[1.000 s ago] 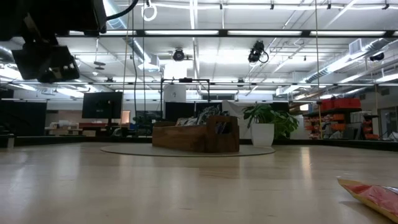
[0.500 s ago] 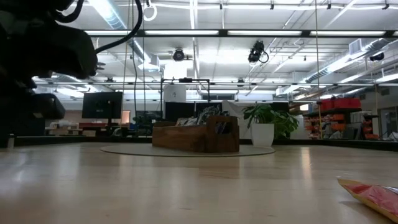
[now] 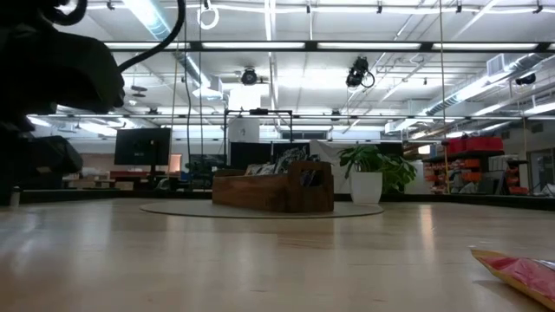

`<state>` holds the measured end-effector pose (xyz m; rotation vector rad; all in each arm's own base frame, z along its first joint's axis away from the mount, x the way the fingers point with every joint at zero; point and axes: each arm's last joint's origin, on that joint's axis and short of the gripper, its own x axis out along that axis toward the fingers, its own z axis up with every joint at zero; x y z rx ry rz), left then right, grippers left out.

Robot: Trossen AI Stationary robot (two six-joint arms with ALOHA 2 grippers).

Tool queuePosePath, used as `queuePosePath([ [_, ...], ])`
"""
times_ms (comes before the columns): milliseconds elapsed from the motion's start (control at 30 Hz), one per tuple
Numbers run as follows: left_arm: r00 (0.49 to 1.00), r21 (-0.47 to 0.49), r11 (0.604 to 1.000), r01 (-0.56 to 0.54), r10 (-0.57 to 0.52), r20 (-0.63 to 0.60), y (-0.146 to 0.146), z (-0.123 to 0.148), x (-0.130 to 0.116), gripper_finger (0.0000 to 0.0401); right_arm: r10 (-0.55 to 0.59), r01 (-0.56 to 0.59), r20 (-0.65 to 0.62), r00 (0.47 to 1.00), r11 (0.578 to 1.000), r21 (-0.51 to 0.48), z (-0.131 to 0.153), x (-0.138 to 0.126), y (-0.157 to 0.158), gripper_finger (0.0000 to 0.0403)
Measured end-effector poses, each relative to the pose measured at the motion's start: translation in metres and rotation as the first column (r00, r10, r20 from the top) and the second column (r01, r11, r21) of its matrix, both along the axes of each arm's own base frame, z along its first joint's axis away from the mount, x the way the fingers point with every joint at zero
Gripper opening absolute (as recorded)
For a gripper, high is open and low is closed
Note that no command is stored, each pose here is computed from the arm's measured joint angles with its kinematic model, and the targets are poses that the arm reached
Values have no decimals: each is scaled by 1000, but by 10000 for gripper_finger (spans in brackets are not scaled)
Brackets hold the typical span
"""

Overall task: Pick & Place Tea
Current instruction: Put the yellow tea bag into the left section of the wooden organizer

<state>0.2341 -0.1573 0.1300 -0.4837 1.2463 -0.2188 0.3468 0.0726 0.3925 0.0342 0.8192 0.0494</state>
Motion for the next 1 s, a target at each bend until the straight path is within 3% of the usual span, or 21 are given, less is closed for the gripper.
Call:
queuePosePath([
  [300, 997, 100, 994, 47, -53, 61, -6, -3, -4, 195, -25, 24, -21, 999, 999, -34, -2, -2, -3, 148],
  [533, 986, 180, 977, 115, -134, 102, -11, -9, -6, 122, -26, 25, -32, 999, 999, -35, -2, -2, -3, 148],
  [833, 982, 200, 969, 145, -165, 87, -16, -18, -6, 13, -58, 55, -53, 997, 997, -60, -4, -4, -5, 148],
  [1000, 986, 175, 975, 139, -153, 70, -13, -18, -5, 4, -86, 81, -62, 994, 994, -79, -5, -4, -11, 148],
])
